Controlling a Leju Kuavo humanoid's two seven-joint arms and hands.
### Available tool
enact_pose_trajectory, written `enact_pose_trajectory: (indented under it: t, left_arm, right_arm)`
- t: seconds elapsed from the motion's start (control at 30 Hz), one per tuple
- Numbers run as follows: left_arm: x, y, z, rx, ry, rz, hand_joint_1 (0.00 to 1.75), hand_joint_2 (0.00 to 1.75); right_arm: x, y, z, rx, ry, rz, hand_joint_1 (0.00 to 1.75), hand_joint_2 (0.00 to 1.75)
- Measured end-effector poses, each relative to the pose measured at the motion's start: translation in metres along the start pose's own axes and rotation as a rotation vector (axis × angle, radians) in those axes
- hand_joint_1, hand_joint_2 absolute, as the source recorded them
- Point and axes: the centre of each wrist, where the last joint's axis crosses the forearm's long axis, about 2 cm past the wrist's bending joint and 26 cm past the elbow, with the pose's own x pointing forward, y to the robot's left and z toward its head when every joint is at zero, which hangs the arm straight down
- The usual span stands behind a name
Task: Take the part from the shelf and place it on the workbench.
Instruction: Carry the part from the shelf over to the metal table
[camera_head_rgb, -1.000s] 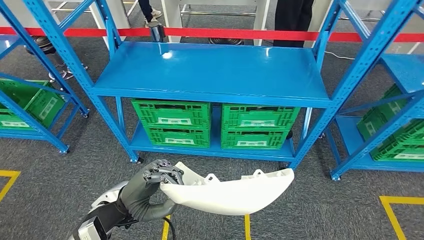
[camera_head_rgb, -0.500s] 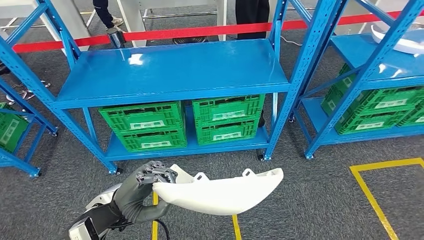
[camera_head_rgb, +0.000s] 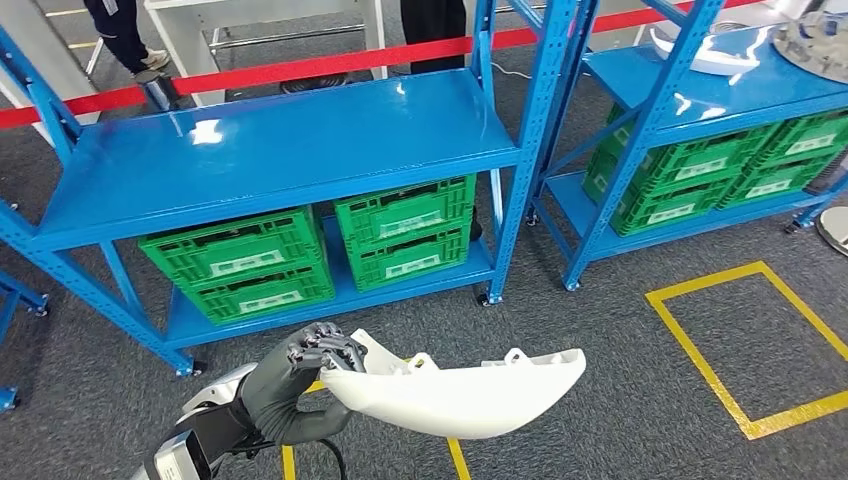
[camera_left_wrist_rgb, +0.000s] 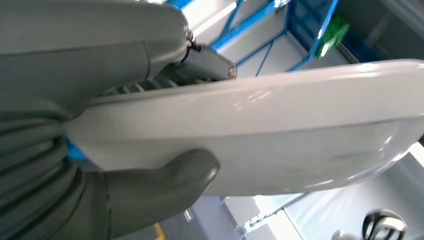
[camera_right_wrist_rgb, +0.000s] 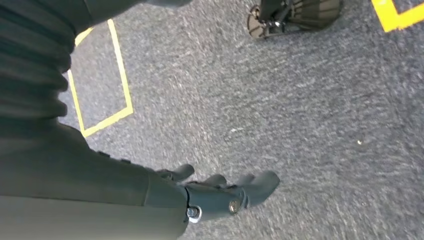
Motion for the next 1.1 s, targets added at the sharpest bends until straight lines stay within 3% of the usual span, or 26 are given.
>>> enact_pose_trajectory:
  t: [0.4, 1.1]
  left_arm:
    - [-0.003, -0.002, -0.001, -0.013, 0.003, 0.021, 1.75, 1.75]
    - [-0.008, 0.011, -0.036, -0.028, -0.073, 0.079, 1.75, 1.75]
  right_arm:
    - [0.001, -0.001, 0.000, -0.012, 0.007, -0.015, 0.00, 1.75]
    - [-0.010, -0.003, 0.000, -0.007, 0.015, -0.054, 0.00, 1.75]
